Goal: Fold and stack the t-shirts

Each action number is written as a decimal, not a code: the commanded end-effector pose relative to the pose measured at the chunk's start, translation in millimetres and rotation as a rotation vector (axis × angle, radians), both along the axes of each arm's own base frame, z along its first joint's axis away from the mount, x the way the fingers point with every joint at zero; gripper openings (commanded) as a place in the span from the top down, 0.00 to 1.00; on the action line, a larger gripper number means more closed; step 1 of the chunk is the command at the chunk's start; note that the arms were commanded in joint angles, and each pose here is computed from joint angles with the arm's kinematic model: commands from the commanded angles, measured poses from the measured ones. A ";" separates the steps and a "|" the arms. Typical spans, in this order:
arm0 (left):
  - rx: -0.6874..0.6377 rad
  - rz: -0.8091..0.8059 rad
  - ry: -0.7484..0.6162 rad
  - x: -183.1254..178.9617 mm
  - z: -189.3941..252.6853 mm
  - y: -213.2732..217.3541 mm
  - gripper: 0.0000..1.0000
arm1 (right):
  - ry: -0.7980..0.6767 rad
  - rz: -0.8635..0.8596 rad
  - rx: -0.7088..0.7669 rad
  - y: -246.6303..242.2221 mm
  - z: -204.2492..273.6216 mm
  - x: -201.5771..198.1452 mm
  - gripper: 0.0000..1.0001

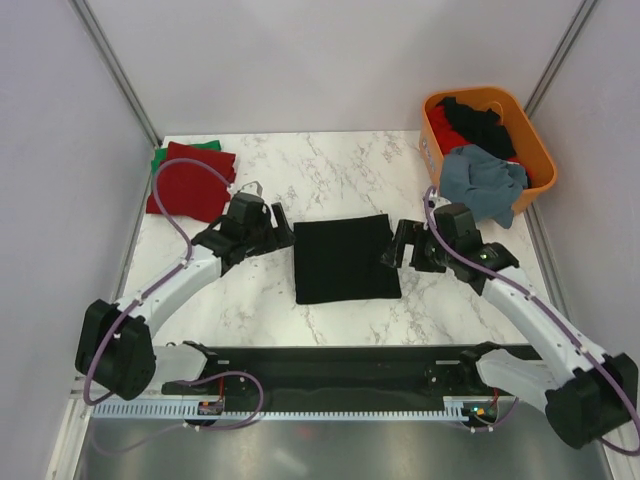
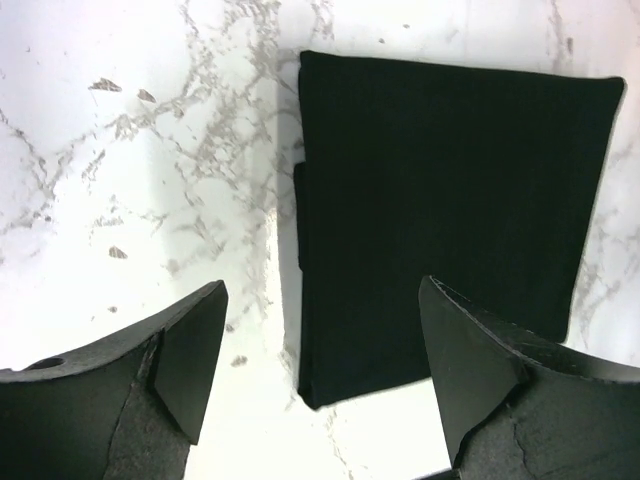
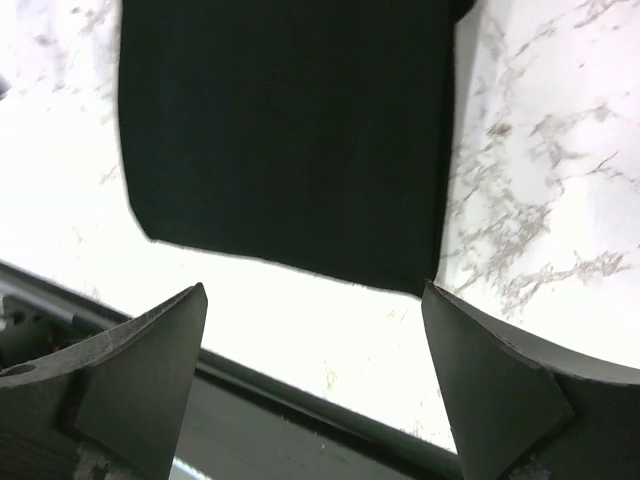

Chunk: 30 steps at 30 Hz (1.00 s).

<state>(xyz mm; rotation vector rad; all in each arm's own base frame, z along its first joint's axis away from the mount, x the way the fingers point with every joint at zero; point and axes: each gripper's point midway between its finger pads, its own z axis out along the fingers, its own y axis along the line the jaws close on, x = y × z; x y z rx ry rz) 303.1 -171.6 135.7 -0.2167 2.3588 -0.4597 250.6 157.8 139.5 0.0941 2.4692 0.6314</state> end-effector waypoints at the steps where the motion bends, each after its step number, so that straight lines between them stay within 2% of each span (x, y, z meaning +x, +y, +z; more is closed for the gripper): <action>1: -0.041 -0.069 -0.009 18.1 -22.1 -5.5 0.15 | 0.020 0.051 -0.002 -1.2 7.9 -35.3 0.04; 4: -0.170 -0.091 -0.017 35.2 -37.5 -15.2 0.15 | 0.025 0.105 0.117 19.0 2.5 -65.6 0.04; 7: -0.234 -0.133 0.005 45.3 -52.0 -29.6 0.15 | 0.063 0.130 0.156 23.5 -31.1 -94.2 0.04; 10: -0.293 -0.165 0.021 51.9 -55.4 -43.4 0.17 | 0.098 0.128 0.138 16.8 -52.9 -105.9 0.04; 18: -0.319 -0.125 0.135 45.5 -103.5 -46.2 0.25 | 0.119 0.121 0.130 16.7 -71.9 -107.0 0.04; 24: -0.358 -0.127 0.204 36.9 -127.8 -52.8 0.46 | 0.130 0.126 0.121 22.0 -78.9 -101.7 0.04; 26: -0.360 -0.122 0.202 35.6 -127.5 -51.5 0.50 | 0.128 0.124 0.127 23.4 -79.9 -100.5 0.04; 29: -0.364 -0.123 0.196 37.6 -124.8 -52.6 0.69 | 0.128 0.118 0.152 27.9 -81.8 -100.0 0.04; 30: -0.371 -0.133 0.199 37.7 -123.9 -55.0 0.83 | 0.130 0.118 0.160 29.9 -82.6 -100.6 0.04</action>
